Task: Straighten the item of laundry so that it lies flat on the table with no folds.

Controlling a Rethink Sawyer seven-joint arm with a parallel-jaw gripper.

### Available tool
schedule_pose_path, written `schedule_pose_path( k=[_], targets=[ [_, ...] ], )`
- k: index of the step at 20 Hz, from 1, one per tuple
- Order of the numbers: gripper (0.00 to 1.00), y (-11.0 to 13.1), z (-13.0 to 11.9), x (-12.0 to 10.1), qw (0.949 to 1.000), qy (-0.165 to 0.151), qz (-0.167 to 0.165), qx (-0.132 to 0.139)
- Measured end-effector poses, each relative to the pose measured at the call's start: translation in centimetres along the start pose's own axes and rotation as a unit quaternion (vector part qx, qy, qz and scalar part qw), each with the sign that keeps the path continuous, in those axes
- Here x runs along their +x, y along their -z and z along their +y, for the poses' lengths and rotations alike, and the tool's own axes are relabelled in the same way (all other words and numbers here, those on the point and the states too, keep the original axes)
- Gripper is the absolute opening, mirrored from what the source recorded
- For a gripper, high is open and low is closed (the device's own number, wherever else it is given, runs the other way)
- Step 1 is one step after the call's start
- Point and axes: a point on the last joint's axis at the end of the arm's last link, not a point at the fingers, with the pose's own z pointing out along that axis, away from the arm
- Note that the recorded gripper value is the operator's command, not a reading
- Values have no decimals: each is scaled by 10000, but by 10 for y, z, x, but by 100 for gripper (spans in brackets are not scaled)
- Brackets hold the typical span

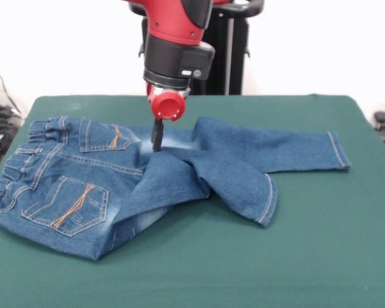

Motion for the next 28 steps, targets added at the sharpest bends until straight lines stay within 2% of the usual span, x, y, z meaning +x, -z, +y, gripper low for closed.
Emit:
schedule_pose_path(
  k=[12, 16, 26, 28],
  targets=[
    [100, 0, -3, 2, 10000, 12, 16, 25],
    [100, 2, 1, 11, 10000, 53, 30, 3],
    [100, 23, 56, 90, 9995, 78, 166, -274],
    [100, 26, 63, 97, 9994, 54, 179, -281]
  ],
)
